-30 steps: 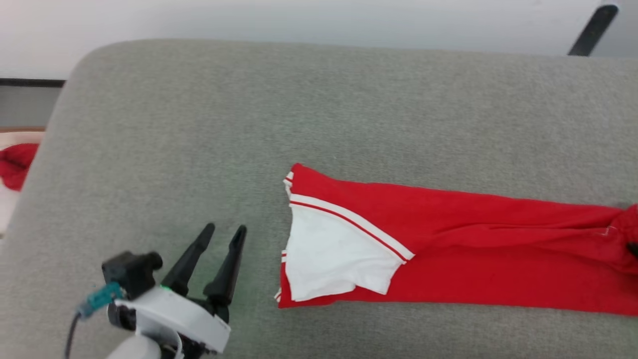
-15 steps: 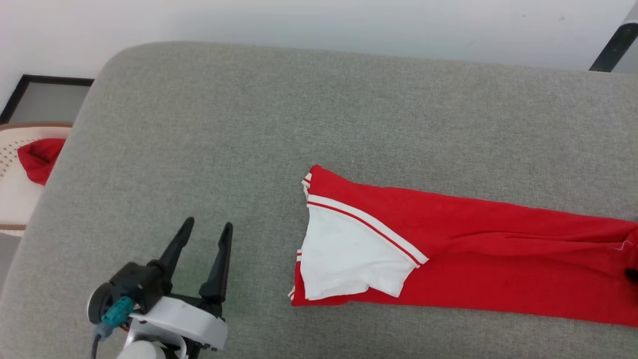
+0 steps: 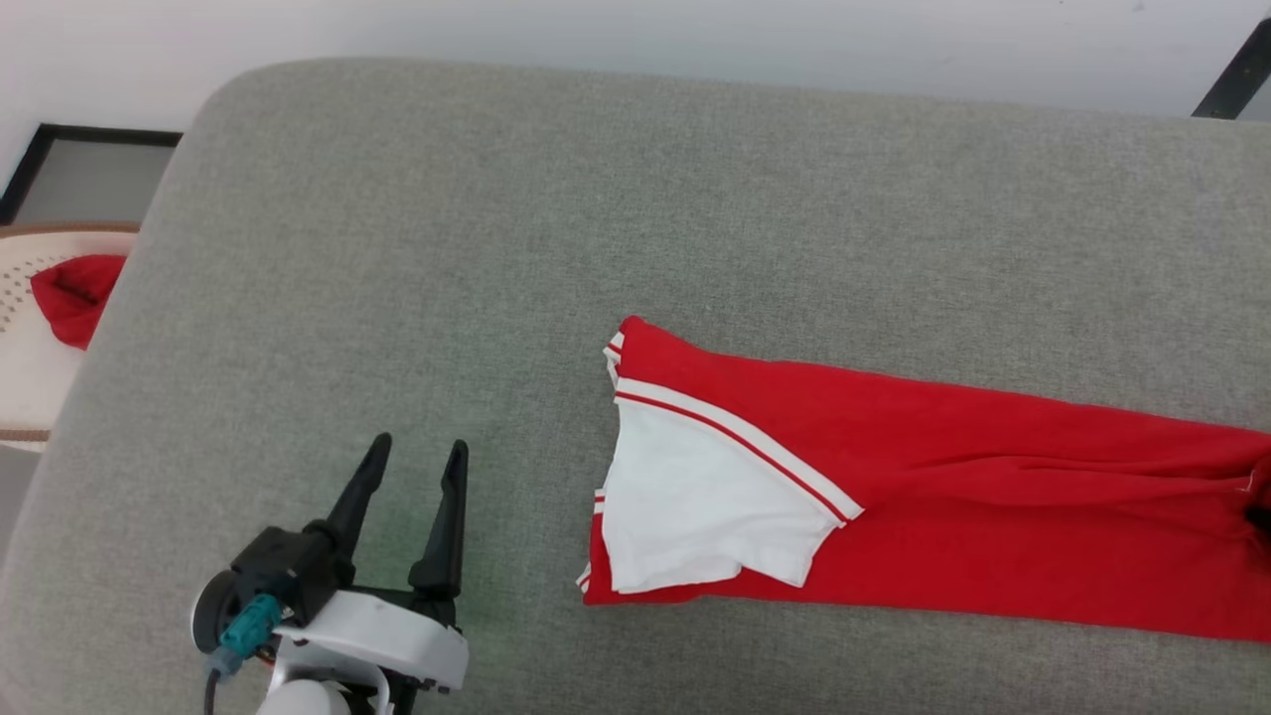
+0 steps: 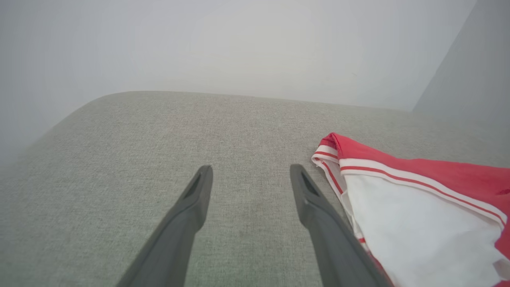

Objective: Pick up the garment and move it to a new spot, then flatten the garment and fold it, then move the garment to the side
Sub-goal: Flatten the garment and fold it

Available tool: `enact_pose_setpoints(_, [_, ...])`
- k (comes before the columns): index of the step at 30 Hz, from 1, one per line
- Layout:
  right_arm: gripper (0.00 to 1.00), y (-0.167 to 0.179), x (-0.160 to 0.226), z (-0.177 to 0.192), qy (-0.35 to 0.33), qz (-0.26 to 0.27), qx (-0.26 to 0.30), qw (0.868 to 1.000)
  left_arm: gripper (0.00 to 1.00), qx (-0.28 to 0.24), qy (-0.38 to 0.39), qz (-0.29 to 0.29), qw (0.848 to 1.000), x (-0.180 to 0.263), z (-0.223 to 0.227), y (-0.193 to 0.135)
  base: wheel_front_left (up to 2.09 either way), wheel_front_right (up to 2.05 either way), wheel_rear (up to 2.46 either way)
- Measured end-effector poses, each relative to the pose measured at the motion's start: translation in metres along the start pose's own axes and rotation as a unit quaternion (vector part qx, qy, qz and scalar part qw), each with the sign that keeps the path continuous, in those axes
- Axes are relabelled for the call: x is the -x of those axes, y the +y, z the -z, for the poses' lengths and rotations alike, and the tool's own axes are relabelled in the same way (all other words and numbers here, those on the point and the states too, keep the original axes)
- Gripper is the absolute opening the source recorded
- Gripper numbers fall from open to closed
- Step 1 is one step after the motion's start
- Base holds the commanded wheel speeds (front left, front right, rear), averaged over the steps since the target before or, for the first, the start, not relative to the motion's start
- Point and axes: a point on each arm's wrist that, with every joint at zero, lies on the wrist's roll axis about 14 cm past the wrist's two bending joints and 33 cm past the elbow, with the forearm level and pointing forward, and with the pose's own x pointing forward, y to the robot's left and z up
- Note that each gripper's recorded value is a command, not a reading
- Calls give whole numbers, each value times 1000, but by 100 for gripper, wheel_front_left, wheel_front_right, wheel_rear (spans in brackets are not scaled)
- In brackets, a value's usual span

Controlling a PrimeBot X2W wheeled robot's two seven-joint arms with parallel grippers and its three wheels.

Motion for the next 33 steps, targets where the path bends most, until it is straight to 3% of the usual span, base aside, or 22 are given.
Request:
enact_pose_setpoints(1, [62,0,-1,0,3,1,2,1000,100,1,0,-4,1000,0,0,1,0,0,0])
enact_pose_setpoints(2, [42,0,-2,1,6,1,3,1000,100,3,0,-5,1000,-1,1,1,0,0,0])
enact_pose_setpoints(3, [32,0,-4,0,7,1,5,1000,100,2,0,-7,1000,-1,2,2,0,0,0])
enact_pose_setpoints(5, [0,2,-5,1,12,0,7,1000,100,3,0,-11,1000,-1,2,4,0,0,0])
enact_pose_setpoints(13, [0,10,-6,-2,-6,-11,-6,1000,100,3,-3,-19,1000,-5,3,8,0,0,0])
enact_pose_setpoints(18, [0,-8,3,-12,-47,8,-13,999,100,7,-5,-17,1000,-10,4,4,0,0,0])
enact_pose_setpoints(24, [0,-96,41,-29,-102,121,-55,986,100,-3,4,-7,1000,-18,11,-1,0,0,0])
enact_pose_setpoints(29, [0,-158,85,-41,-142,207,-76,965,100,-10,9,1,1000,-25,15,-3,0,0,0])
enact_pose_setpoints(33, [0,-170,97,-41,-153,225,-86,958,100,-12,9,4,1000,-27,16,-5,0,0,0])
